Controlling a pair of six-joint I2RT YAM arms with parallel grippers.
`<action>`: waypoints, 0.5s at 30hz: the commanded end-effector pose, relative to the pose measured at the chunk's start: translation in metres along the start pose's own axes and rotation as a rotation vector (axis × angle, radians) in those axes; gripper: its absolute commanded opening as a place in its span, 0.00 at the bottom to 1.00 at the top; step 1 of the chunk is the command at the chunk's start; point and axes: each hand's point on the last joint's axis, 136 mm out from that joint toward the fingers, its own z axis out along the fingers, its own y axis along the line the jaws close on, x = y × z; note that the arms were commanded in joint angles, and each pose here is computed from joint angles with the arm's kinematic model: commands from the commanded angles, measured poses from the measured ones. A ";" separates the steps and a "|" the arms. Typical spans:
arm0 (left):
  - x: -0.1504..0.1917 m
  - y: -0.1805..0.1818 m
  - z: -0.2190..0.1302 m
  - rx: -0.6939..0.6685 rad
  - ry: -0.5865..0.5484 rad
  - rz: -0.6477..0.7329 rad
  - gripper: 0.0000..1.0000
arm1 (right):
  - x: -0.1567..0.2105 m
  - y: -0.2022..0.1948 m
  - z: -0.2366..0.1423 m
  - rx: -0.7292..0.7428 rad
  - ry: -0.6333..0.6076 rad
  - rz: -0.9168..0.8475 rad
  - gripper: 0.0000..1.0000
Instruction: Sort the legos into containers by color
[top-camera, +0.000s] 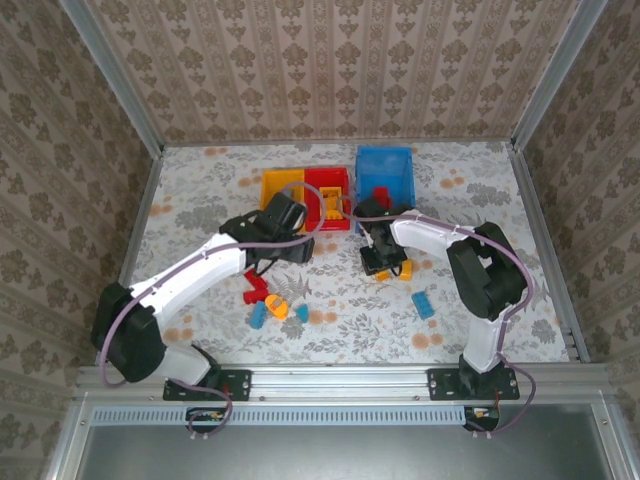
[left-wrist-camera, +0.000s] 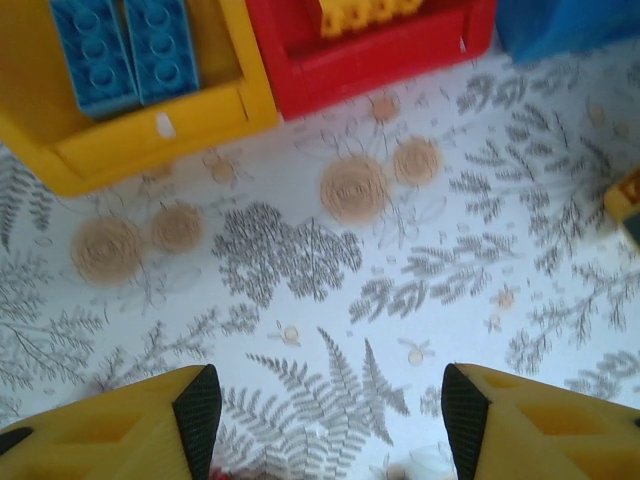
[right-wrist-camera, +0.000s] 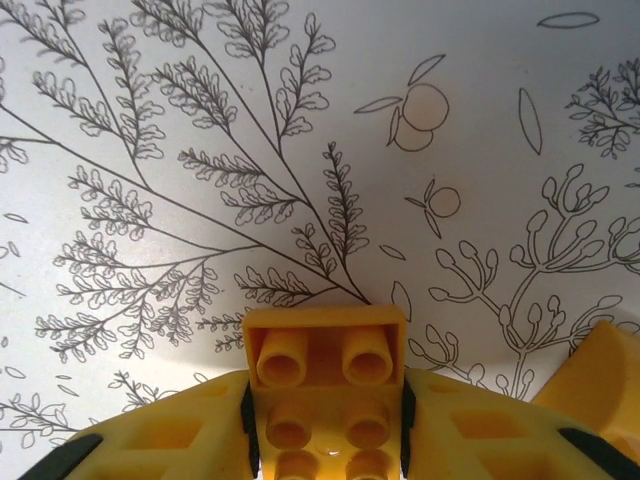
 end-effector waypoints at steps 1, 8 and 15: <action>-0.001 -0.011 -0.015 0.059 -0.063 -0.004 0.63 | 0.006 0.005 0.011 -0.026 0.026 0.018 0.38; 0.005 -0.009 -0.029 0.057 -0.093 -0.044 0.63 | -0.008 0.014 -0.014 -0.028 -0.048 0.011 0.26; -0.011 -0.002 -0.053 0.052 -0.207 -0.118 0.63 | -0.075 0.049 -0.079 -0.115 -0.213 0.038 0.26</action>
